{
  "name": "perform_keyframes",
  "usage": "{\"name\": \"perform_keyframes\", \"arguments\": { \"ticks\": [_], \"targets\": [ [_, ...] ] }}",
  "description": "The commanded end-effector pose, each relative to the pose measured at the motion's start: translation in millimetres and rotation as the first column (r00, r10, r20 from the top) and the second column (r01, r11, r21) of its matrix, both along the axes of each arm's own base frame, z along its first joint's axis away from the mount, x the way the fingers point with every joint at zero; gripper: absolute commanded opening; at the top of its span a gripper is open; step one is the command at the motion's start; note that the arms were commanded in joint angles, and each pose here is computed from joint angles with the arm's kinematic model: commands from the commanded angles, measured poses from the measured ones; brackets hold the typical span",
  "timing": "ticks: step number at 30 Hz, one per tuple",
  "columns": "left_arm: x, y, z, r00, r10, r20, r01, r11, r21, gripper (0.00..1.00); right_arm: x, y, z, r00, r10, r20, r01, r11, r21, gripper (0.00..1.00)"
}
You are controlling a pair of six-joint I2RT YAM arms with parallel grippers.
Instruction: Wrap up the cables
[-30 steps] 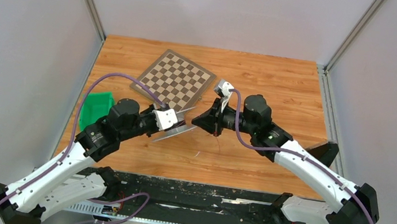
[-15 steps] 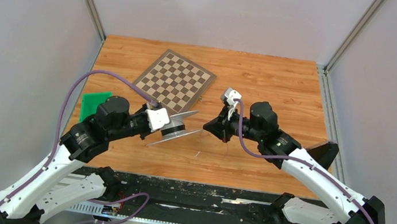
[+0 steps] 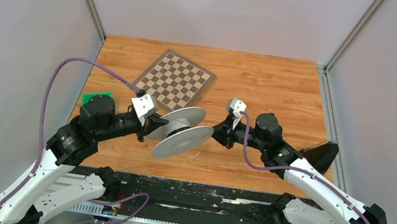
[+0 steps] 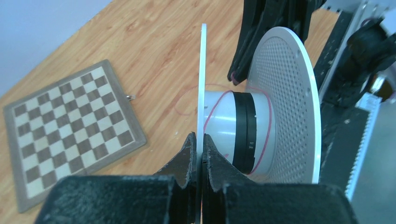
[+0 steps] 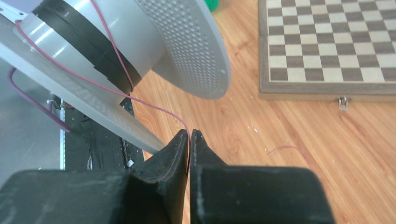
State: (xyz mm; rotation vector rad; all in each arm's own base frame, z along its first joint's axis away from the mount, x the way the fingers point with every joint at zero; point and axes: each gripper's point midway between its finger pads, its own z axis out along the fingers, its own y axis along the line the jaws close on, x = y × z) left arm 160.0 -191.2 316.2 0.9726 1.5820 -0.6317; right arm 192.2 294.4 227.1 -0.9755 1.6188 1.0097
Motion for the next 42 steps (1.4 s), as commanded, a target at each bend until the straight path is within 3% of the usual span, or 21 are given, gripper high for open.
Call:
{"name": "perform_keyframes", "arguments": {
  "ticks": [1,7,14,29,36,42],
  "targets": [
    [-2,-7,70,0.999,0.034,0.013,-0.029,0.96,-0.278,0.0,-11,7,27,0.993,0.059,0.104,-0.075,0.986,0.15,0.09],
    [-4,-15,85,0.999,0.019,-0.038,-0.033,0.905,-0.424,0.0,-24,10,28,0.992,0.076,0.105,-0.105,0.947,0.303,0.19],
    [3,-17,90,0.997,0.04,-0.066,-0.066,0.889,-0.453,0.0,-29,12,7,0.996,0.078,0.047,-0.089,0.945,0.315,0.23],
    [19,-2,114,0.981,0.156,-0.114,-0.193,0.8,-0.568,0.0,-39,0,-40,0.998,0.032,-0.053,-0.014,0.951,0.308,0.14],
    [27,2,117,0.963,0.184,-0.199,-0.269,0.725,-0.634,0.0,-41,5,-53,0.995,0.042,-0.086,-0.014,0.951,0.309,0.06],
    [30,1,119,0.942,0.155,-0.297,-0.325,0.639,-0.697,0.0,-42,20,-59,0.991,0.077,-0.107,-0.041,0.952,0.304,0.06]
  ]
}}
